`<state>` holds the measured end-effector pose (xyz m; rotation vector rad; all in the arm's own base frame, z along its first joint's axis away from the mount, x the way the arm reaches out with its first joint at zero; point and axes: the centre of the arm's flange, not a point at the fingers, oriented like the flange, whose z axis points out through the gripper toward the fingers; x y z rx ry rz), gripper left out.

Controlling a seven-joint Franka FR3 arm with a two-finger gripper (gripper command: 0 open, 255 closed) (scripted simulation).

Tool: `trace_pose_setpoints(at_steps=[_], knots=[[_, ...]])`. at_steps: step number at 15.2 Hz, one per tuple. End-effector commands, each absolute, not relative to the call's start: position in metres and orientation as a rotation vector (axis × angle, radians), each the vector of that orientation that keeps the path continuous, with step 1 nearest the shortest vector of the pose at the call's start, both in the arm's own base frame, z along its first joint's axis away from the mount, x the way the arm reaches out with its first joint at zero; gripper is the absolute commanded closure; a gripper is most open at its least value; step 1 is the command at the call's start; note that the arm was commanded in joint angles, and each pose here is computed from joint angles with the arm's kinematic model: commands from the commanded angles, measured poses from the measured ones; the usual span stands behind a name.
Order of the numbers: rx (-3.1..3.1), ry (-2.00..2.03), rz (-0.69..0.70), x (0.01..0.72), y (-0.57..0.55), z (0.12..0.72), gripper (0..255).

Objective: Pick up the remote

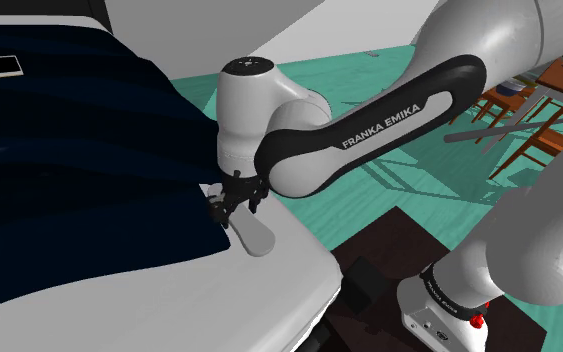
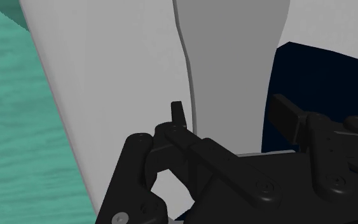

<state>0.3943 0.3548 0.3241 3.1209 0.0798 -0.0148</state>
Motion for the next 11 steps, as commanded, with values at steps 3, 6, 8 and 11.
trace_pose_setpoints(at_steps=[3, 6, 8, 11], knots=[[3.121, 0.078, -0.016, 0.394, 0.355, 0.329, 255], [3.121, 0.078, -0.016, 0.394, 0.355, 0.345, 255], [3.121, 0.078, -0.016, 0.394, 0.355, 0.356, 255], [3.121, 0.078, -0.016, 0.394, 0.355, 0.372, 255]])
